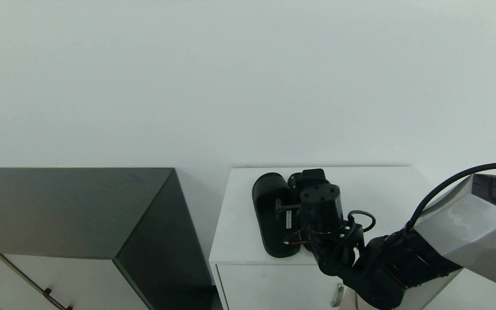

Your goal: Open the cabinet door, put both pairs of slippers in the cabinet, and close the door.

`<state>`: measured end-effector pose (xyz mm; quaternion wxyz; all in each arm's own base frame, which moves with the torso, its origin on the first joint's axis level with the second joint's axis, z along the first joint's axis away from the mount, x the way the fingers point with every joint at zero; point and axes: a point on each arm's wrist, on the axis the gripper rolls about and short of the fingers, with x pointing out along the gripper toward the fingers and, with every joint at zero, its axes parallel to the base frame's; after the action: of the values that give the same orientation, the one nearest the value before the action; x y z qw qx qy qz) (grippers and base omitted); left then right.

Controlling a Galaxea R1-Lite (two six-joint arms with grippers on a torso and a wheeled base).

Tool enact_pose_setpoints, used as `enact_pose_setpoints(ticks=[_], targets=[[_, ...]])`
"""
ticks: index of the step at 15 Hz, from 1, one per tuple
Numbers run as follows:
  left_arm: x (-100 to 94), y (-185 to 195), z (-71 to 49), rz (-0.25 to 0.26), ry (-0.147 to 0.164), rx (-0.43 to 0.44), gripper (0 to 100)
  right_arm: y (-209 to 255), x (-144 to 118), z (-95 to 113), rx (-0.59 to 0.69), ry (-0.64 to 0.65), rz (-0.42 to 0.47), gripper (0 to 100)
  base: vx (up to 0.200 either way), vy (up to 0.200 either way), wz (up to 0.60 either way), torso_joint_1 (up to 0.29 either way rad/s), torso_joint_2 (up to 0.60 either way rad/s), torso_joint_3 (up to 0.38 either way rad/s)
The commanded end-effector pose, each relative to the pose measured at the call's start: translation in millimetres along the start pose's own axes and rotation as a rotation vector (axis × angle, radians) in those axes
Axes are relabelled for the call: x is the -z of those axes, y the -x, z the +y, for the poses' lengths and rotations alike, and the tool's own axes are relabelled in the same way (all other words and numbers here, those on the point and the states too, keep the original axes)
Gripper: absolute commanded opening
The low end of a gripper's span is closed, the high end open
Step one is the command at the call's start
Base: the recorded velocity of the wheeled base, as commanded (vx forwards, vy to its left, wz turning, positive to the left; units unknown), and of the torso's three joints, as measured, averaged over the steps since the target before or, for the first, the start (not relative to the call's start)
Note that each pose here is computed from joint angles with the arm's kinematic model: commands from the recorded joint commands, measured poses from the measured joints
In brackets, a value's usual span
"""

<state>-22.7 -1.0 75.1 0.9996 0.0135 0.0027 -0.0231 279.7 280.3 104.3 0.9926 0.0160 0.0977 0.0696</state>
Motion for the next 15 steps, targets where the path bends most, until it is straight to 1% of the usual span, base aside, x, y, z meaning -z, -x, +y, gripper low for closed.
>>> enact_pose_setpoints(ticks=[1,4,8,9,15], targets=[[0.0,0.0,0.0,0.0,0.0,0.0,0,-18.4,11.0,4.6,0.017,0.008,0.008,100,0.0,0.0,0.0,0.0,0.0,0.0],[0.0,0.0,0.0,0.0,0.0,0.0,0,-31.1,14.0,11.3,0.019,0.009,-0.003,100,0.0,0.0,0.0,0.0,0.0,0.0],[0.0,0.0,0.0,0.0,0.0,0.0,0,-44.7,8.2,10.9,0.034,0.016,-0.03,100,0.0,0.0,0.0,0.0,0.0,0.0],[0.0,0.0,0.0,0.0,0.0,0.0,0,-44.9,7.5,11.2,0.034,0.016,-0.032,0,0.0,0.0,0.0,0.0,0.0,0.0],[0.0,0.0,0.0,0.0,0.0,0.0,0,-43.7,5.7,9.8,0.038,0.022,-0.034,0,0.0,0.0,0.0,0.0,0.0,0.0]])
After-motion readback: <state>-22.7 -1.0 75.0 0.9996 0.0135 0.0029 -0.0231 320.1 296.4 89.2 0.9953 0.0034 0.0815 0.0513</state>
